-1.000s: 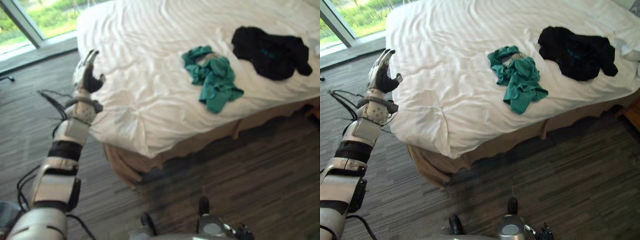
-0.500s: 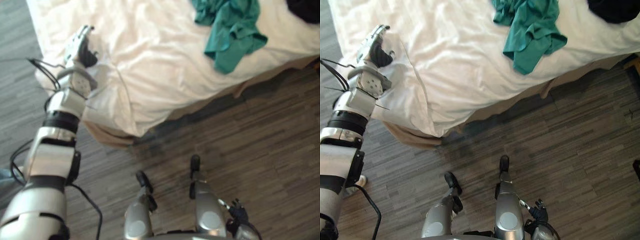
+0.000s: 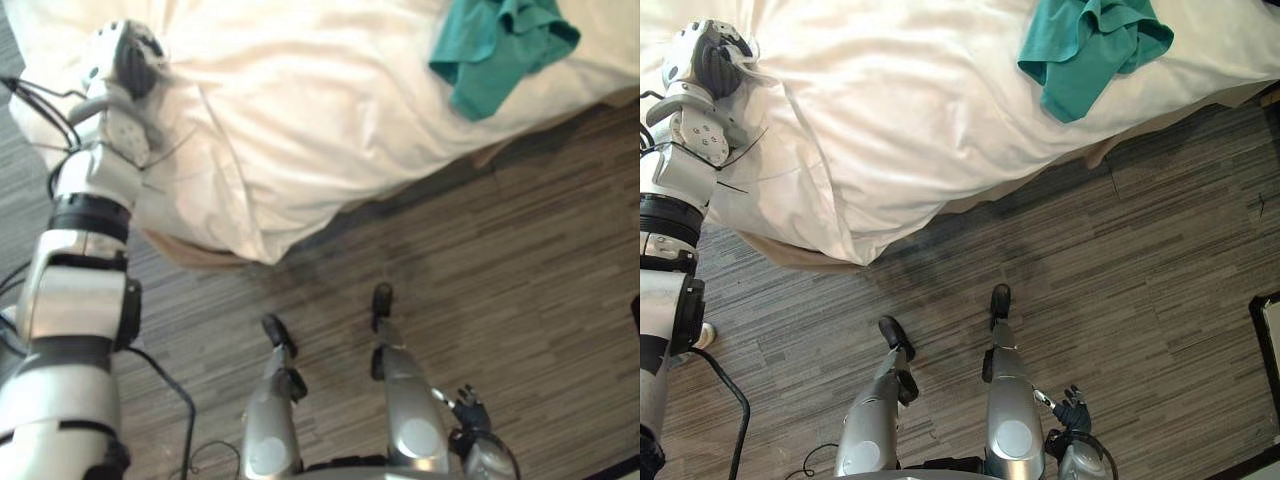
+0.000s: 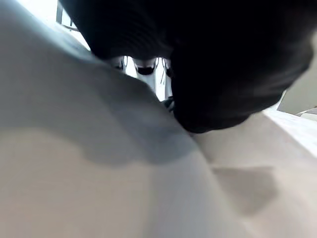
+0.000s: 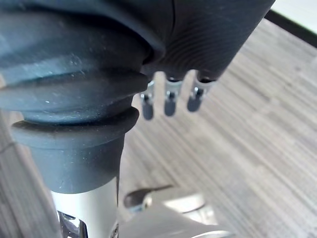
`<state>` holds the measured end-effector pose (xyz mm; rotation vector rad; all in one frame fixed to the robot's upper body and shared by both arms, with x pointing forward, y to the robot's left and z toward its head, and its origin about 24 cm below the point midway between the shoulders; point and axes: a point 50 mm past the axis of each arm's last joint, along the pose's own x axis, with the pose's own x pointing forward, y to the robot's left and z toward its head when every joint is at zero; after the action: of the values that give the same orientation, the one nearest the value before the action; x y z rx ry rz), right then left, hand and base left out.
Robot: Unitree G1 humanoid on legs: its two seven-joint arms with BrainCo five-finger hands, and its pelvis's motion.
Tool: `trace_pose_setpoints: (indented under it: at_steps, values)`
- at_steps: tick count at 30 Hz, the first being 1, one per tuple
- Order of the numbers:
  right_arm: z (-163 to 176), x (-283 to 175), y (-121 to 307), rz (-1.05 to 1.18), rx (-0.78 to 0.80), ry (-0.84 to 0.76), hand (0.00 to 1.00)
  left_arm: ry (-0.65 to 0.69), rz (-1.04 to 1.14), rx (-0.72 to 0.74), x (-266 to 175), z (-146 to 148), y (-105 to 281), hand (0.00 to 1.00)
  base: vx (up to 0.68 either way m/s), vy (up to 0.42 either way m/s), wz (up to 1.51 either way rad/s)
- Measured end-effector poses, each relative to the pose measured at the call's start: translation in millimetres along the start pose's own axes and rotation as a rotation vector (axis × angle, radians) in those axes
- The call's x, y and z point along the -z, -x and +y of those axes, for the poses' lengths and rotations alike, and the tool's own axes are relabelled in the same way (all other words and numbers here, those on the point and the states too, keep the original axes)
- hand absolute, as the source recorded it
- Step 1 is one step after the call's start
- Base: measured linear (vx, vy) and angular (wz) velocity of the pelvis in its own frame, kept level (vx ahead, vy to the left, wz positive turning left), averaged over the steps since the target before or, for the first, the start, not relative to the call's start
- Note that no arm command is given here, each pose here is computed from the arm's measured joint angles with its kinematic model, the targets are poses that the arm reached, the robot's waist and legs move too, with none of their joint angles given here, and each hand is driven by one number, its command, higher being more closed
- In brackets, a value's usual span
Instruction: Tidy the bed and pick cloth on bed and put in laundry
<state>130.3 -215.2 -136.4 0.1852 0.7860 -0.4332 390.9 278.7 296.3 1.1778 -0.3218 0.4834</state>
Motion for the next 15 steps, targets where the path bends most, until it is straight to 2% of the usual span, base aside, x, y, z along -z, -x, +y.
trace_pose_setpoints:
  at_steps: [4, 7, 10, 13, 14, 15]
  values:
    - [-0.8, 0.6, 0.1, 0.006, 0.002, 0.018, 0.00, -0.015, 0.005, 0.081, 11.0, -19.5, 11.6, 1.00, 0.00, 0.000, 0.00]
    - [-2.9, 5.5, 1.8, 0.027, 0.015, 0.034, 0.00, -0.034, -0.022, 0.186, 25.3, -49.4, 38.6, 1.00, 0.01, 0.000, 0.12]
    - [-12.9, 7.9, 2.9, 0.041, 0.043, 0.058, 0.00, -0.031, -0.028, 0.308, 47.2, -81.7, 80.3, 1.00, -0.01, 0.000, 0.15]
    - [-24.2, 9.5, 3.1, 0.064, 0.068, 0.096, 0.00, -0.016, 0.105, 0.463, 93.5, -108.7, 135.0, 1.00, -0.03, 0.004, 0.25]
    - [-27.2, 13.1, 4.4, 0.080, 0.075, 0.100, 0.00, -0.013, 0.180, 0.522, 112.5, -117.5, 160.0, 0.00, -0.04, 0.001, 0.20]
    - [-29.8, 16.7, 6.1, 0.094, 0.080, 0.111, 0.00, -0.005, 0.224, 0.565, 122.4, -123.9, 177.2, 0.00, -0.04, 0.004, 0.21]
